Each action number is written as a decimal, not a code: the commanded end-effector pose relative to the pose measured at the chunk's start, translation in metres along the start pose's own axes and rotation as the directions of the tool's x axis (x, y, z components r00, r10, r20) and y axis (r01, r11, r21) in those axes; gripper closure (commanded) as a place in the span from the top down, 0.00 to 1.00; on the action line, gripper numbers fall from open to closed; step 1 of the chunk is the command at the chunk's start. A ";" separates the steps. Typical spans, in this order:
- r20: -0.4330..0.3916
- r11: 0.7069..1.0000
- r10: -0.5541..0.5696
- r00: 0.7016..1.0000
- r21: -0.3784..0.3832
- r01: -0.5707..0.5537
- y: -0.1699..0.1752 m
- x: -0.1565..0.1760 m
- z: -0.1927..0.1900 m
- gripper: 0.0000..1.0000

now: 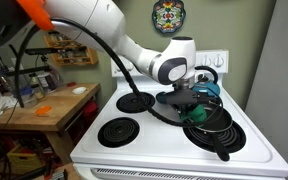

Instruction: Use the kitchen mitt to move the pan from the back right plate to the back left one

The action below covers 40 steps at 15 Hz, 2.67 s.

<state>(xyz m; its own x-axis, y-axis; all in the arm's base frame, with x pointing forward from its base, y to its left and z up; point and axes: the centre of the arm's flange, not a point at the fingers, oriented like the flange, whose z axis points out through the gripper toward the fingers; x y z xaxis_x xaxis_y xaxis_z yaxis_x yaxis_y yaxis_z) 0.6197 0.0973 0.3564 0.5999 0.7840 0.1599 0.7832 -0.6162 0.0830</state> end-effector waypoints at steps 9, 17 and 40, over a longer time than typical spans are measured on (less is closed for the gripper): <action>0.021 0.997 -0.066 0.998 -0.028 0.066 -0.029 0.020 0.008 0.04; 0.017 0.996 -0.089 0.996 -0.026 0.090 -0.022 0.011 0.034 0.60; 0.111 0.974 -0.083 0.990 0.218 0.057 -0.111 0.010 0.014 0.00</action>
<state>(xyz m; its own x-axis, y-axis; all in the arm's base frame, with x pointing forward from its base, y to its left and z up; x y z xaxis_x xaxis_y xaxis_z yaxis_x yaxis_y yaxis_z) 0.5686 0.1722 0.3251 0.5477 0.8318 0.0904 0.8357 -0.5384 -0.1084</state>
